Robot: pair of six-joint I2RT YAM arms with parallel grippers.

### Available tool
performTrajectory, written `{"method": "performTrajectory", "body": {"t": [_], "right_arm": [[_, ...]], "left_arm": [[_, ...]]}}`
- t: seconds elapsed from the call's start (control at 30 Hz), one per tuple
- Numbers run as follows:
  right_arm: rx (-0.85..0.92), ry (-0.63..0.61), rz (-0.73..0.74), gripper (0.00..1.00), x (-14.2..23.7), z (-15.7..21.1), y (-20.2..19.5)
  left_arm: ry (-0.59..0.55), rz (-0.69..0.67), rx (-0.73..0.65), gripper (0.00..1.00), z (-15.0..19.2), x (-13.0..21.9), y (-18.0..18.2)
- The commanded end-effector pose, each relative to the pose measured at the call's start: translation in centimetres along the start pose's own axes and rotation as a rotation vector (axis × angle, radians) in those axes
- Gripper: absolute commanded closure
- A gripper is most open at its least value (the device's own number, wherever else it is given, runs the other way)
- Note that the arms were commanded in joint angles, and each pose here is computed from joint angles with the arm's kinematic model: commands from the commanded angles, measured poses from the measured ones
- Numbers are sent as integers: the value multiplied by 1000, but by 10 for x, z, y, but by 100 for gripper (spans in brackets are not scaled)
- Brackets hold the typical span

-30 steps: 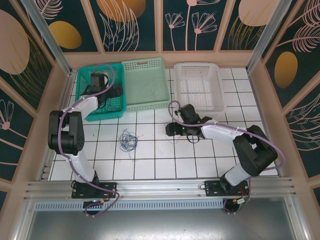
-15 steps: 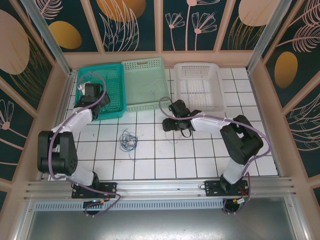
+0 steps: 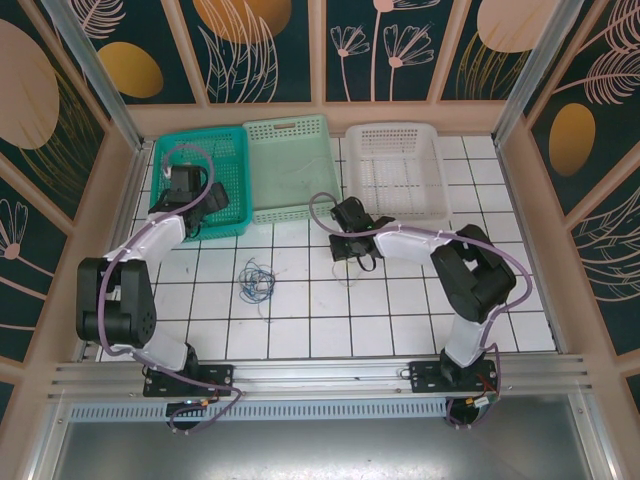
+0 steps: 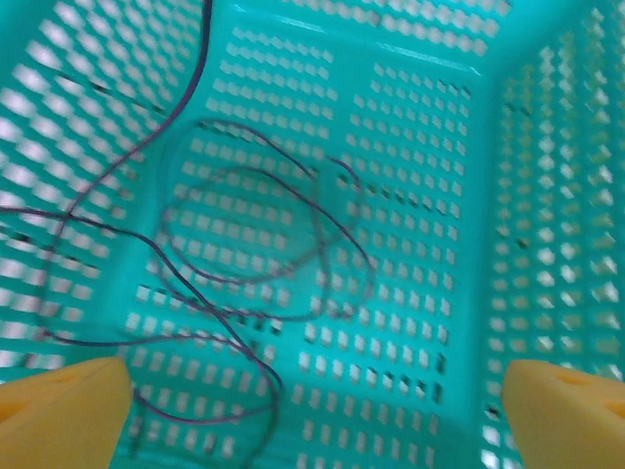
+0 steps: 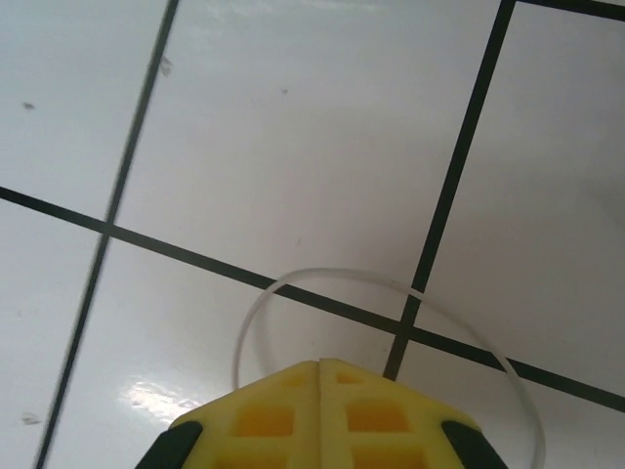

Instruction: Untangle the cables

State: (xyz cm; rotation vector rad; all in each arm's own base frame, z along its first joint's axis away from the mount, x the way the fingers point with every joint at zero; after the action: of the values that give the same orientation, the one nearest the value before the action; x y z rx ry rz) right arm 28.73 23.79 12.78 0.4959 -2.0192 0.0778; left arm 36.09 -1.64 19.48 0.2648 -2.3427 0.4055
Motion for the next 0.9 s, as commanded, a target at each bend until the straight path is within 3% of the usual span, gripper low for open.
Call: {"method": "performTrajectory", "body": {"t": [0.0, 0.1, 0.3, 0.5, 0.67, 0.87], "right_arm": [[-9, -55, -96, 100, 30, -10, 8], [-18, -78, -158, 100, 43, -15, 14], [-22, -81, -189, 100, 54, -13, 18], [-18, -173, -240, 100, 82, -29, 25], [13, -264, -288, 100, 110, -50, 33], [38, -393, -322, 100, 141, -86, 33]], "left_arm": [[39, 323, -21, 8, -6, 12, -25], [35, 478, -4, 10, -10, 21, -36], [26, 569, -6, 13, -11, 32, -41], [57, 677, 108, 6, -7, 33, -46], [31, 707, 188, 2, -11, 42, -47], [-116, 624, 208, 1, -19, 72, -35]]}}
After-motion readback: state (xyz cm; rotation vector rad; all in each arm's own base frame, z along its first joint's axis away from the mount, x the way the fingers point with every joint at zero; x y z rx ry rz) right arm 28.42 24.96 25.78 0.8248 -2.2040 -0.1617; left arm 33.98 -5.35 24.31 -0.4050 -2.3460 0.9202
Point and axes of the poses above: each hand's point on the last joint's axis, 136 mm out from that joint toward the fingers, its own x axis back along the fingers, its own y axis along the line the jaws close on, z = x × y, the point moved 10 cm from there along x, back along the fingers, and after that the axes turned 1 degree about x, right-handed, at the moved point
